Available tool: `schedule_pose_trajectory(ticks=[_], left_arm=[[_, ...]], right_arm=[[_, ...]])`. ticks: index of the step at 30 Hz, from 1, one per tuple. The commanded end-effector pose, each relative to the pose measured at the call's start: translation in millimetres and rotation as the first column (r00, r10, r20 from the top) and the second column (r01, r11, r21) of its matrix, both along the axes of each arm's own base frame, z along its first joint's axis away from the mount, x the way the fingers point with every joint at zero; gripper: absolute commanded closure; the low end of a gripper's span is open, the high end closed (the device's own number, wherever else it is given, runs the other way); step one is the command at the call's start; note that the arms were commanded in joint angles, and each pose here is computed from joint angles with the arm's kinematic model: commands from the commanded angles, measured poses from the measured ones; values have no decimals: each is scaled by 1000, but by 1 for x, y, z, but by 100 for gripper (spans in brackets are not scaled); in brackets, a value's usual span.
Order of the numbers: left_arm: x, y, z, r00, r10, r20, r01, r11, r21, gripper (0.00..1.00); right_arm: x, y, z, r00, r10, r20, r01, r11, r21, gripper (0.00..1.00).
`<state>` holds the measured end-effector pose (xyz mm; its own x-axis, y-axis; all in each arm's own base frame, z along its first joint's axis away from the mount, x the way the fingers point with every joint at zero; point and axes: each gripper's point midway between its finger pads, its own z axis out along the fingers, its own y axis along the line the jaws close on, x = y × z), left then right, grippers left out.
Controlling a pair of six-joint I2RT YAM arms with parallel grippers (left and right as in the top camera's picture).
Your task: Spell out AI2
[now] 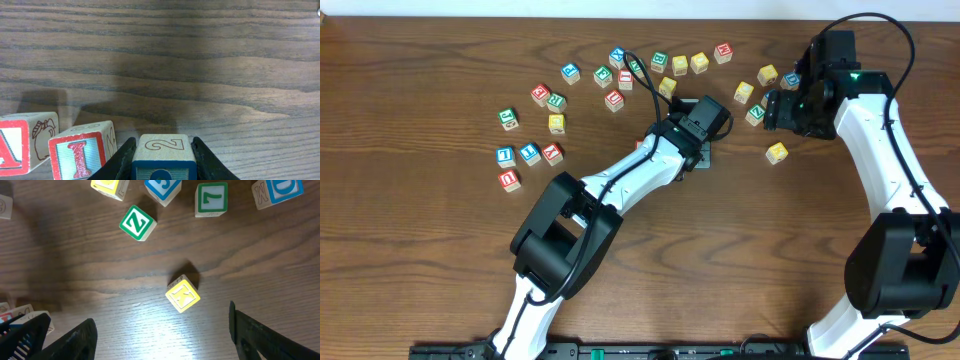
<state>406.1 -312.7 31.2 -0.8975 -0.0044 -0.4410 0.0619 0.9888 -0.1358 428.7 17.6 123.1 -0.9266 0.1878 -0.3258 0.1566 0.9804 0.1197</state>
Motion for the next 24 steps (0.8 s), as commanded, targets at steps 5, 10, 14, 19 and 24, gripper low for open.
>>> schedule_pose_trajectory(ticks=[5, 10, 14, 19, 24], left_arm=[[2, 8, -22, 1000, 25, 2, -25, 999, 32, 71], [3, 8, -32, 1000, 26, -6, -26, 999, 39, 70], [5, 7, -31, 1000, 26, 4, -26, 999, 30, 63], [6, 5, -29, 1000, 26, 11, -26, 999, 24, 58], [14, 0, -7, 998, 28, 50, -27, 1000, -12, 53]], right_arm=[[-1, -4, 13, 1000, 6, 31, -5, 1000, -7, 19], [-2, -4, 13, 1000, 6, 28, -5, 1000, -7, 19], [-2, -4, 13, 1000, 6, 26, -5, 1000, -7, 19], [-2, -4, 13, 1000, 6, 26, -5, 1000, -7, 19], [0, -4, 14, 999, 5, 34, -5, 1000, -7, 19]])
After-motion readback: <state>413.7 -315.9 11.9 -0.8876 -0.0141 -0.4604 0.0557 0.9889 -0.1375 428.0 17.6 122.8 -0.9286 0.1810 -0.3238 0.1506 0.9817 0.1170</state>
